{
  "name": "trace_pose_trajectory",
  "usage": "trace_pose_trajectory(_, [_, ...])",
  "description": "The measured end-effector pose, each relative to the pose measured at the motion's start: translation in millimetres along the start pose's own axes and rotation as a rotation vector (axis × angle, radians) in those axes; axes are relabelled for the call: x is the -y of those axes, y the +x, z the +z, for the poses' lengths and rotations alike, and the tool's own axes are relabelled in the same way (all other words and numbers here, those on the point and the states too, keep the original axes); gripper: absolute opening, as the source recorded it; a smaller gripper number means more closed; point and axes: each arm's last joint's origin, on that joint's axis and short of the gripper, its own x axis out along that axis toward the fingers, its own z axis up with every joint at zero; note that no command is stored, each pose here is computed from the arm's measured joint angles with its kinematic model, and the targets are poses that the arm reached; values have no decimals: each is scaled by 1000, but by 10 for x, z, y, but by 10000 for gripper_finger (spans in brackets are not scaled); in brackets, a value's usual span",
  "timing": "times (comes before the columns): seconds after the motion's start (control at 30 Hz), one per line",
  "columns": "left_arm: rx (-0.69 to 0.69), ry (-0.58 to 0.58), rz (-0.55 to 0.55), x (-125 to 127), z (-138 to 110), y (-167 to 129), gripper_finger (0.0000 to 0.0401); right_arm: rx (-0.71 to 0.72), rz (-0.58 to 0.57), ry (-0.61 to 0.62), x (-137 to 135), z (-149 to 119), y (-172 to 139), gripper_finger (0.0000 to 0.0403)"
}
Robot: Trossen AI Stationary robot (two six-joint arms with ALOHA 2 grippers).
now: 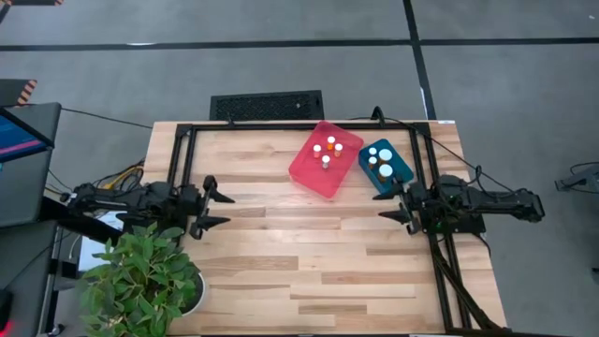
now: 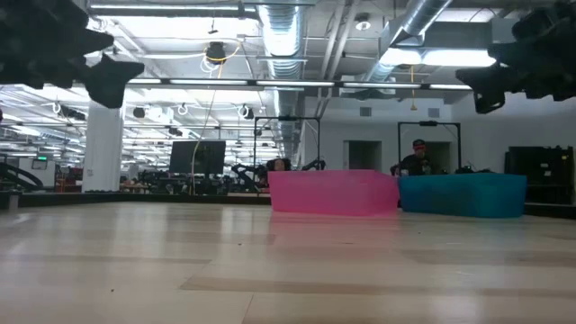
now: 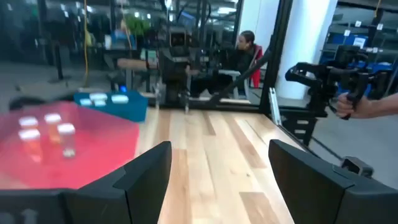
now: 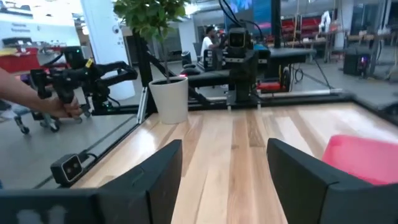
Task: Pick and place medicine bottles into bin by pill shape (circle, oval)
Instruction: Return to Home Position
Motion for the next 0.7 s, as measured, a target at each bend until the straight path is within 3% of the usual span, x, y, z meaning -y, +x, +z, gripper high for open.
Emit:
trace_pose_trajectory(0.13, [24,53,2,0,21,-4,262,-1,0,-39,0,-2,-1,244])
trace_pose_trajectory(0.43, [11,53,77,-23,4,-2,262,-7,-11,-41,5,-9,0,244])
trace_pose_trajectory(0.7, [12,43,80,-25,1,-1,262,-8,-13,-40,6,-11,0,244])
